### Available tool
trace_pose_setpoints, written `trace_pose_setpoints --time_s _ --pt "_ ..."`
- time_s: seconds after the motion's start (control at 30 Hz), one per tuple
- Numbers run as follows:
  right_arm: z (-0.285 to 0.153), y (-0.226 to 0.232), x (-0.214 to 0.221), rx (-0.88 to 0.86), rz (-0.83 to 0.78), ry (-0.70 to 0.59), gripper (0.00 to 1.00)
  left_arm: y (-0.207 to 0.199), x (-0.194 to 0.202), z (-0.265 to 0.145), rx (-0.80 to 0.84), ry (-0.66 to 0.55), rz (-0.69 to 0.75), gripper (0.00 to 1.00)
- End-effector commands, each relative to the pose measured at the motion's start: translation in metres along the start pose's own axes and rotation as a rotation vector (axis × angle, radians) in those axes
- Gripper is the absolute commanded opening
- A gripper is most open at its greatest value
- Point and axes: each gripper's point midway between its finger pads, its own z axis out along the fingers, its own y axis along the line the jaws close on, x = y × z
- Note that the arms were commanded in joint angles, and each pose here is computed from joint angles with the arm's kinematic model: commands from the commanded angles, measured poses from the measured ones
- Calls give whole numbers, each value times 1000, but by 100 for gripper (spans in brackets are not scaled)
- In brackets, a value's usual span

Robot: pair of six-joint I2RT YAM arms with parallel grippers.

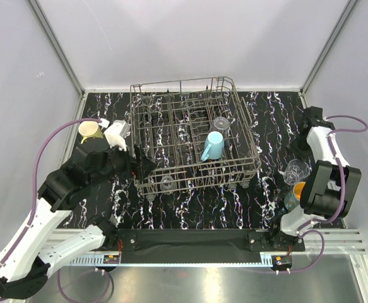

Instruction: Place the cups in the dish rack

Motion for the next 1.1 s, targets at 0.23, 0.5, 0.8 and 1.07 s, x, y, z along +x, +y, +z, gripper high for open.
trace_pose_setpoints --time_s 0.23,0.5,0.8,1.07 --pt "28 5 7 3 5 21 18 -1 -16 -15 -4 -56 37 87" --pt "10 2 -12 25 -21 -29 0 -6 -15 -15 15 -44 11 87" --pt "-104 59 -58 -386 -86 -161 0 -25 -27 -17 95 -66 -22 90" --pt "-257 126 -48 -1068 -181 -190 0 -72 -58 -15 311 -137 -62 97"
